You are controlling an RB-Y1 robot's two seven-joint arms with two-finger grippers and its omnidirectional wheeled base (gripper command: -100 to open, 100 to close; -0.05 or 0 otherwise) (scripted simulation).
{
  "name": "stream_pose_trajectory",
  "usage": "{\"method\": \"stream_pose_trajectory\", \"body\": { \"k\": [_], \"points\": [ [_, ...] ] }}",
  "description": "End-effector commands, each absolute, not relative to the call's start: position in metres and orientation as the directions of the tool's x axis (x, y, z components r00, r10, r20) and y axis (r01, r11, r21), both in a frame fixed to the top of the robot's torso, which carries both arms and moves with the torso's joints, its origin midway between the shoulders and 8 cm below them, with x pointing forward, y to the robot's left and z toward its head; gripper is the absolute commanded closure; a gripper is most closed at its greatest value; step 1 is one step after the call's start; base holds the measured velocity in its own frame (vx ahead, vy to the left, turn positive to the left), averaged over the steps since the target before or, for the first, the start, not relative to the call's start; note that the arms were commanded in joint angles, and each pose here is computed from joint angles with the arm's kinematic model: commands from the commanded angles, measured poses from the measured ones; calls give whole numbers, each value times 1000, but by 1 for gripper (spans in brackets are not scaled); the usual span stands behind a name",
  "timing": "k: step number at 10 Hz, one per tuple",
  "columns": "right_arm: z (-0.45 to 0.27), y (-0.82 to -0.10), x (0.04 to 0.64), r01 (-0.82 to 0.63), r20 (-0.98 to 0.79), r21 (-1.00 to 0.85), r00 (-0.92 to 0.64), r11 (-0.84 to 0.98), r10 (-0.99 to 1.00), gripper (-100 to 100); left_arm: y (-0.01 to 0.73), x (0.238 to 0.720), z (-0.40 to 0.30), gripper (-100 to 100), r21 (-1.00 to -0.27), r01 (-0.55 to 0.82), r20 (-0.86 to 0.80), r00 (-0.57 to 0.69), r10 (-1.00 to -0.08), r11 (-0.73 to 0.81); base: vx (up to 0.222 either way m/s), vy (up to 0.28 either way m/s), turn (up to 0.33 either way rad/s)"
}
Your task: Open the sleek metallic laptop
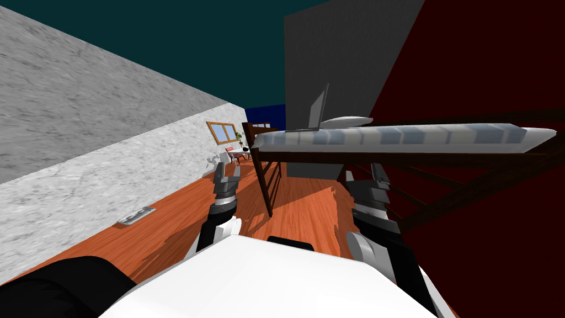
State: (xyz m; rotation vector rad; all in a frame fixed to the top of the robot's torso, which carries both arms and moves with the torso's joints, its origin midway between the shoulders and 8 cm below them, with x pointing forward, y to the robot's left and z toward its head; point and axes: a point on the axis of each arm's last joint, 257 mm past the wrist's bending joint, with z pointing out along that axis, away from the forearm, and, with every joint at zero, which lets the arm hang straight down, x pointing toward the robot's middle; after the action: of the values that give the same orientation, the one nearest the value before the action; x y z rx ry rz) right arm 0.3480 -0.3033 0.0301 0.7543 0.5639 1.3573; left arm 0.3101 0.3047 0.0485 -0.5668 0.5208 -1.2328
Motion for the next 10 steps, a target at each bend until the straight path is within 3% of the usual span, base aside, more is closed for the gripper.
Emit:
{"method": "stream_pose_trajectory", "body": {
  "k": [1,9,10],
  "points": [
    [30,-303,348,-650,65,758,144,45,987,0,305,310,48,0,-656,719,-64,251,-966,231,0,0,0],
    [30,-303,348,-650,65,758,144,45,987,0,305,310,48,0,-656,719,-64,251,-966,231,0,0,0],
    [30,-299,351,-648,31,759,123,57,992,-100,305,310,48,0,-656,719,-64,251,-966,231,-65,0,-51]
  ]
}}
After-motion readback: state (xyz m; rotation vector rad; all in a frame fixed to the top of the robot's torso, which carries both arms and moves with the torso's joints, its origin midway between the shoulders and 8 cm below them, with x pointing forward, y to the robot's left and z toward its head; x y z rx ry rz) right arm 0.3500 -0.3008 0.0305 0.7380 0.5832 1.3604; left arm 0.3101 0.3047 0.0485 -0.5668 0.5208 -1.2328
